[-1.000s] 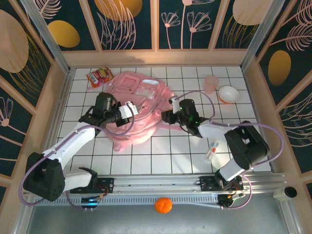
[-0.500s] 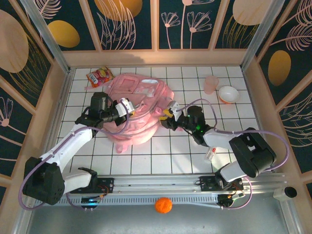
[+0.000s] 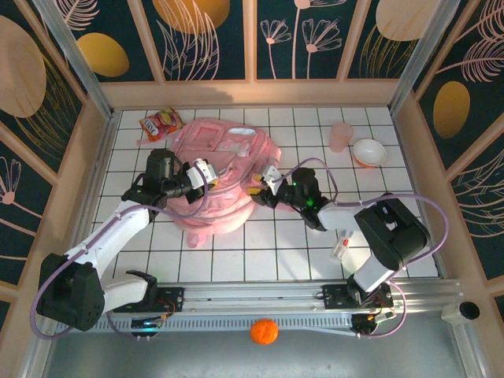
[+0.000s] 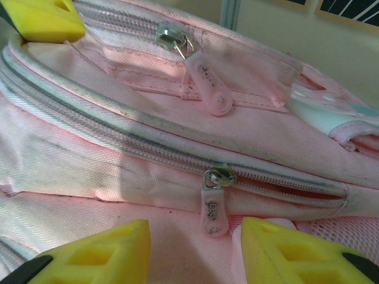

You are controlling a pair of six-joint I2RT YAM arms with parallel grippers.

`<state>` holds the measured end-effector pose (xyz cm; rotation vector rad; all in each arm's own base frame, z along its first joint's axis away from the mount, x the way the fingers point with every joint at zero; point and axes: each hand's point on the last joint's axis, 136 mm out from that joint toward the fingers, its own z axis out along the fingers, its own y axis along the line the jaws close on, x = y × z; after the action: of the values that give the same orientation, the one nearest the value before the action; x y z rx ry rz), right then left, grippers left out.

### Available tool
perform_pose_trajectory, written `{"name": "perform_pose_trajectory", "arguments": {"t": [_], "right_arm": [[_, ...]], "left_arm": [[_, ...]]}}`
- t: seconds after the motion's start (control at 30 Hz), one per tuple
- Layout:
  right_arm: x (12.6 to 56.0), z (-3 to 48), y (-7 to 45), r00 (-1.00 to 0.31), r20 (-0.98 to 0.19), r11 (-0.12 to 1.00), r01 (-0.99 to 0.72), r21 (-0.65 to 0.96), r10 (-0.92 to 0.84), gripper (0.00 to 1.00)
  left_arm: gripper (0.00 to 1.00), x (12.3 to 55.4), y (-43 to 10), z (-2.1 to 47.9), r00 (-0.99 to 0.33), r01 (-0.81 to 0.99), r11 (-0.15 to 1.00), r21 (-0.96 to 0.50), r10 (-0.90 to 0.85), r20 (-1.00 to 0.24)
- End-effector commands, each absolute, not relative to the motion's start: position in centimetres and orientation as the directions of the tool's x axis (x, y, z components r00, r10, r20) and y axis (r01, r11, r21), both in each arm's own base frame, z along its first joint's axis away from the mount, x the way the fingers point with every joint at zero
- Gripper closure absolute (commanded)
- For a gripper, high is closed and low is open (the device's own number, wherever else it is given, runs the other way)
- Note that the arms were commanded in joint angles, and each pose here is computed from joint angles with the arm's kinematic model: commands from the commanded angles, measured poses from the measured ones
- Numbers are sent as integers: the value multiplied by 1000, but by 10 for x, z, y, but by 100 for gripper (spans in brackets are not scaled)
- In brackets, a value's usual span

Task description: Pack books, pencil case, and school supplies into a backpack

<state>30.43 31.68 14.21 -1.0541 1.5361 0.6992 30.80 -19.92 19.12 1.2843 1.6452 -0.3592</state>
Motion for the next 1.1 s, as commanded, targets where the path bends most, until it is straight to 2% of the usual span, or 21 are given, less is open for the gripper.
{"name": "perform_pose_trajectory", "arguments": {"t": [0.0,0.27,0.43,0.6,0.67,1.07], "right_arm": [[316,162,323,59,-975,452,-879,-154,-216,57],[328,166,330,16,-984,472,-876,-99,-177,60],[331,160,337,-30,-985,460,-886,-53,-169,66],[345,155,322,-96,-984,541,-841,-1,-151,93],[353,153,312,-128,-981,584,-811,20,-145,100],[402,141,270,-326,-945,745,-635,204,-19,100]], "left_arm": [[100,306,-215,245,231,836,362,413,452,-862],[100,303,-217,244,234,845,348,405,441,-866],[100,302,-218,244,236,850,339,403,439,-867],[100,303,-216,243,232,843,347,411,454,-860],[100,304,-214,241,228,840,349,414,466,-855],[100,297,-212,232,241,848,306,432,504,-830]]}}
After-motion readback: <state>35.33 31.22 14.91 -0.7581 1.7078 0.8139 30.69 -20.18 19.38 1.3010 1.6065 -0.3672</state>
